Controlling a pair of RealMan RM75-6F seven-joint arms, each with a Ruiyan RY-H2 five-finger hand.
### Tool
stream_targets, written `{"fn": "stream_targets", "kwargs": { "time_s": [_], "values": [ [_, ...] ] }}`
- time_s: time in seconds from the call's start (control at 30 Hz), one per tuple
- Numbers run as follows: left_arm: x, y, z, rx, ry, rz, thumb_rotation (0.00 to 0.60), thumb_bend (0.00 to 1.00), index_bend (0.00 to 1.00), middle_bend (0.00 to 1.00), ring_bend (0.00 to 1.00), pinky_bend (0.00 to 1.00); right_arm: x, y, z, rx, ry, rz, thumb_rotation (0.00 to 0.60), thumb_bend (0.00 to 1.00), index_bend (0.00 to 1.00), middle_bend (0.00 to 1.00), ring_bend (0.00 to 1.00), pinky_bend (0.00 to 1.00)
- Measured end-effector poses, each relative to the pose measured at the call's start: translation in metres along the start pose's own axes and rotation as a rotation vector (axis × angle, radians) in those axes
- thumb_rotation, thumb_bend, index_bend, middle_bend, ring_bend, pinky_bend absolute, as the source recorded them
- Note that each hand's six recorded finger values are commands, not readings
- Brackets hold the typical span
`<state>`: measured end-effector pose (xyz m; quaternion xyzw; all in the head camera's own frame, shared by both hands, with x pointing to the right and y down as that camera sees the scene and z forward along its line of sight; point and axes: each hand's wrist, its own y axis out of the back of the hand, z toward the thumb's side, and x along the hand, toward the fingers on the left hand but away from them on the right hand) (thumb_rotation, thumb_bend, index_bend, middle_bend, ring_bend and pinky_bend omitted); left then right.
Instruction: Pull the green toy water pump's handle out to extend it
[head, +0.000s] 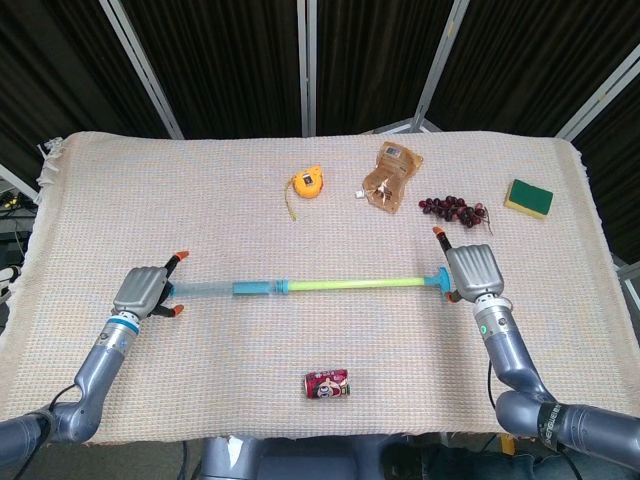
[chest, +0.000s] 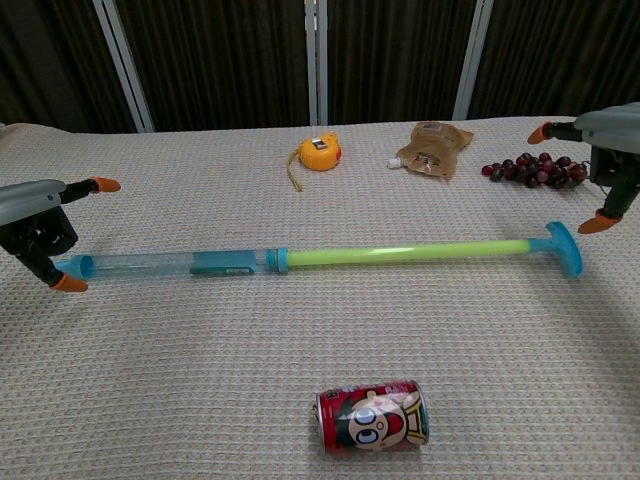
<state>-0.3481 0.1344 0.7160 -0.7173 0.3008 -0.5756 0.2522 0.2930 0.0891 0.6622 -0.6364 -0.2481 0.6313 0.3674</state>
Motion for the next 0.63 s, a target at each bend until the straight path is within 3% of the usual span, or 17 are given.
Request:
{"fn": "stream_targets", "kwargs": {
  "time_s": [0.13,0.2,0.3,0.33,0.4,0.47,0.5,0.57,0.63],
  "values": [
    [-0.005,0.008,-0.003,-0.002,-0.003,0.021,0.600,0.10,0.00,0.73,0.77,0.98,0.008,0.003,-0.002,-0.006,0.003,-0.007,0.600,0.00,0.00,0.99,1.00,1.00],
    [-0.010,0.015,-0.006,-0.006,-0.005,0.038,0.600,0.06,0.00,0.65,0.70,0.91,0.014,0.006,-0.005,-0.019,0.007,-0.019,0.600,0.00,0.00,0.95,0.98,1.00],
    [-0.021,0.030,-0.012,-0.003,-0.005,0.089,0.600,0.00,0.00,0.37,0.46,0.60,0.027,0.013,-0.013,-0.053,0.013,-0.051,0.600,0.00,0.00,0.80,0.87,0.95],
    [-0.026,0.035,-0.015,0.001,-0.004,0.110,0.600,0.00,0.00,0.24,0.33,0.44,0.031,0.016,-0.016,-0.064,0.016,-0.066,0.600,0.00,0.00,0.74,0.82,0.90],
    [-0.042,0.048,-0.022,0.014,-0.004,0.164,0.600,0.00,0.00,0.07,0.12,0.21,0.044,0.021,-0.024,-0.089,0.032,-0.106,0.600,0.00,0.00,0.54,0.65,0.67],
    [-0.062,0.060,-0.030,0.025,-0.001,0.215,0.600,0.00,0.00,0.00,0.01,0.04,0.055,0.026,-0.032,-0.113,0.050,-0.145,0.600,0.00,0.00,0.35,0.44,0.43],
    [-0.071,0.065,-0.033,0.030,0.001,0.234,0.600,0.00,0.00,0.00,0.00,0.02,0.064,0.029,-0.037,-0.129,0.062,-0.172,0.600,0.00,0.00,0.24,0.30,0.28],
    [-0.093,0.072,-0.041,0.045,0.008,0.267,0.600,0.00,0.00,0.00,0.00,0.00,0.081,0.033,-0.048,-0.156,0.079,-0.219,0.600,0.00,0.00,0.08,0.10,0.08],
    [-0.112,0.076,-0.046,0.060,0.015,0.282,0.600,0.00,0.00,0.00,0.00,0.00,0.097,0.035,-0.059,-0.173,0.085,-0.258,0.600,0.00,0.00,0.01,0.01,0.00]
  ]
}}
